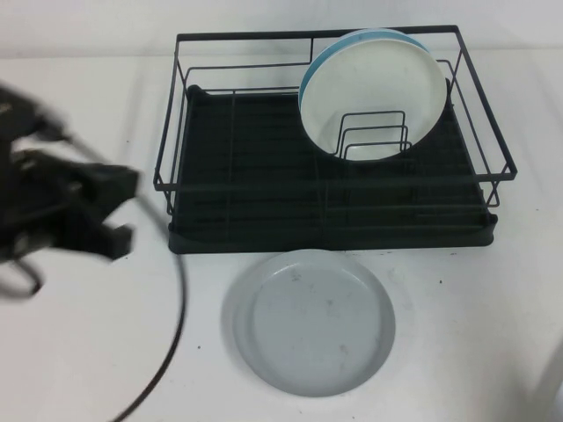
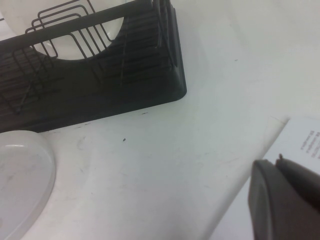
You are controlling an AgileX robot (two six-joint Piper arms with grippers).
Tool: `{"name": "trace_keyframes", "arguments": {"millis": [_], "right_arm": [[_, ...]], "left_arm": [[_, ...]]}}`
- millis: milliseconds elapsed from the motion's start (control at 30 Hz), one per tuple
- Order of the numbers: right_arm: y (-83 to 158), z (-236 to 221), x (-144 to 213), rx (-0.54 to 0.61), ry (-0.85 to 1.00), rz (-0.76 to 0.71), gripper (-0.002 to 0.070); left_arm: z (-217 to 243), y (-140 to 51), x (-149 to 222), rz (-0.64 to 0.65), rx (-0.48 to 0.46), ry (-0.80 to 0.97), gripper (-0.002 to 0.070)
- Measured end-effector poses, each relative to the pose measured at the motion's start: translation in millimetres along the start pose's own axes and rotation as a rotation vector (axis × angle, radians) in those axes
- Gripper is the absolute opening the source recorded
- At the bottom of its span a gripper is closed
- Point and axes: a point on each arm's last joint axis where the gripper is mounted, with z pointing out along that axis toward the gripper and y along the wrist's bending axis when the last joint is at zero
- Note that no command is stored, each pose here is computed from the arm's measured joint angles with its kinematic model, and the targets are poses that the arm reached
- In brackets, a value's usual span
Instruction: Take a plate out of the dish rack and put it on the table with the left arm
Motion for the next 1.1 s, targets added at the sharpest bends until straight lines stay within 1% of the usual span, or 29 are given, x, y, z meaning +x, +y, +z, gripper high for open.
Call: {"name": "trace_keyframes", "arguments": {"millis": [133,267,433,600,933,1100], "right_arm": [[0.0,0.0,0.0,0.000,0.000,0.000,-0.0018],[0.0,0.0,0.0,0.000,0.000,0.000,-0.0018],[0.0,0.0,0.0,0.000,0.000,0.000,-0.0018],[0.0,0.0,0.0,0.000,0.000,0.000,-0.0018],[0.0,0.0,0.0,0.000,0.000,0.000,-0.0018],[0.0,0.0,0.0,0.000,0.000,0.000,-0.0018]], "left_arm": [[-35.9,-10.8,21.0,-0.016,-0.120,-0.070,0.0001],[-63.1,-25.3,45.6,-0.034,-0.174,-0.143,0.0000],[-88.2,-43.1,67.7,-0.039,-0.177,-0.225,0.0000],[-108.6,-56.6,71.4,-0.009,-0.150,-0.299,0.0000],[-113.6,-59.1,71.8,0.001,-0.151,-0.318,0.0000],[-113.7,-57.1,71.7,0.012,-0.175,-0.323,0.0000]]}}
